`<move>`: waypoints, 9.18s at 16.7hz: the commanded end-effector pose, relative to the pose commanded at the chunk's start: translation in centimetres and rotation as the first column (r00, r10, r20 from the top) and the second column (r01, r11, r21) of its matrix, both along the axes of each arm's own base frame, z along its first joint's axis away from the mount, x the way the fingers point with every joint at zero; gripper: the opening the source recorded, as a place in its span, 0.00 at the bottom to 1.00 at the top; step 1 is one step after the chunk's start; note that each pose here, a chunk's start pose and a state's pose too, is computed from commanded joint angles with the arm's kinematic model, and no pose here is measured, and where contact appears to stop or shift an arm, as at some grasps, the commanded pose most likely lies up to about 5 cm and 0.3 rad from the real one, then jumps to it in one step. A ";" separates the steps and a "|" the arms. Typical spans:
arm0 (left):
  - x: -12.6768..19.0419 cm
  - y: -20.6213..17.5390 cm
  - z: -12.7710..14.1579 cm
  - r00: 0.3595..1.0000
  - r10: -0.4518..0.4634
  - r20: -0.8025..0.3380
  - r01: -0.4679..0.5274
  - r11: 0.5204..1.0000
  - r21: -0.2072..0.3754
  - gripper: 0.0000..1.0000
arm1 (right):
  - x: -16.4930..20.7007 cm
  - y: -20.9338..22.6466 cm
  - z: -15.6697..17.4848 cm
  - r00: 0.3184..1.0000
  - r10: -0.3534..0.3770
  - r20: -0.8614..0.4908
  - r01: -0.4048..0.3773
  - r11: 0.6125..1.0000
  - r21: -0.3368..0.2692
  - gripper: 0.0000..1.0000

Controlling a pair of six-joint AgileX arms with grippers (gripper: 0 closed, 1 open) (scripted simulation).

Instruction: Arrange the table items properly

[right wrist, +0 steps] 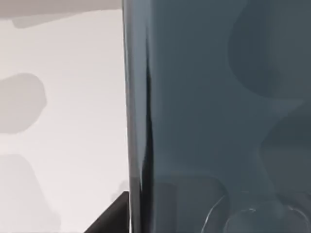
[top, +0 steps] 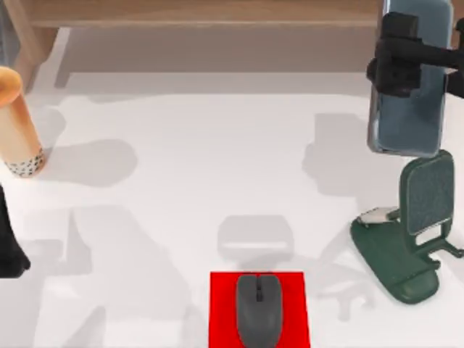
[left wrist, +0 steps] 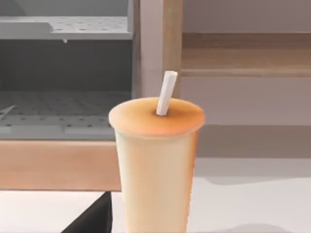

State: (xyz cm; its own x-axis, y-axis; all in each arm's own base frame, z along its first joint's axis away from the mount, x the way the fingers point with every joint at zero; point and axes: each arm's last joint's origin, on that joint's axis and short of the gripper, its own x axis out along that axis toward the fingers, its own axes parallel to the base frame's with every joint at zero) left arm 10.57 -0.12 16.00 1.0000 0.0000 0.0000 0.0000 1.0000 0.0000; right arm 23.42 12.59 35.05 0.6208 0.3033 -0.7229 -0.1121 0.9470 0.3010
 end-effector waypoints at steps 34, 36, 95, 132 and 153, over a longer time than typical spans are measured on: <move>0.0 0.0 0.0 1.000 0.000 0.000 0.000 1.000 0.000 1.00 | -8.1 -6.0 -13.4 0.857 0.277 0.434 -0.178 0.950 -0.256 0.00; 0.0 0.0 0.0 1.000 0.000 0.000 0.000 1.000 0.000 1.00 | -7.4 -5.7 -13.6 0.866 0.271 0.421 -0.177 0.952 -0.249 0.00; 0.0 0.0 0.0 1.000 0.000 0.000 0.000 1.000 0.000 1.00 | -10.7 -6.9 -14.2 0.851 0.210 0.482 -0.115 0.969 -0.220 1.00; 7.9 0.8 -6.7 0.912 -0.020 -0.410 0.037 0.999 0.033 1.00 | -12.9 -12.7 -19.1 0.621 -0.112 0.776 0.303 0.947 -0.106 1.00; 17.9 3.5 -6.9 0.995 -0.027 -0.098 0.026 1.000 -0.012 1.00 | -12.9 -12.7 -19.1 0.621 -0.112 0.776 0.303 0.947 -0.106 1.00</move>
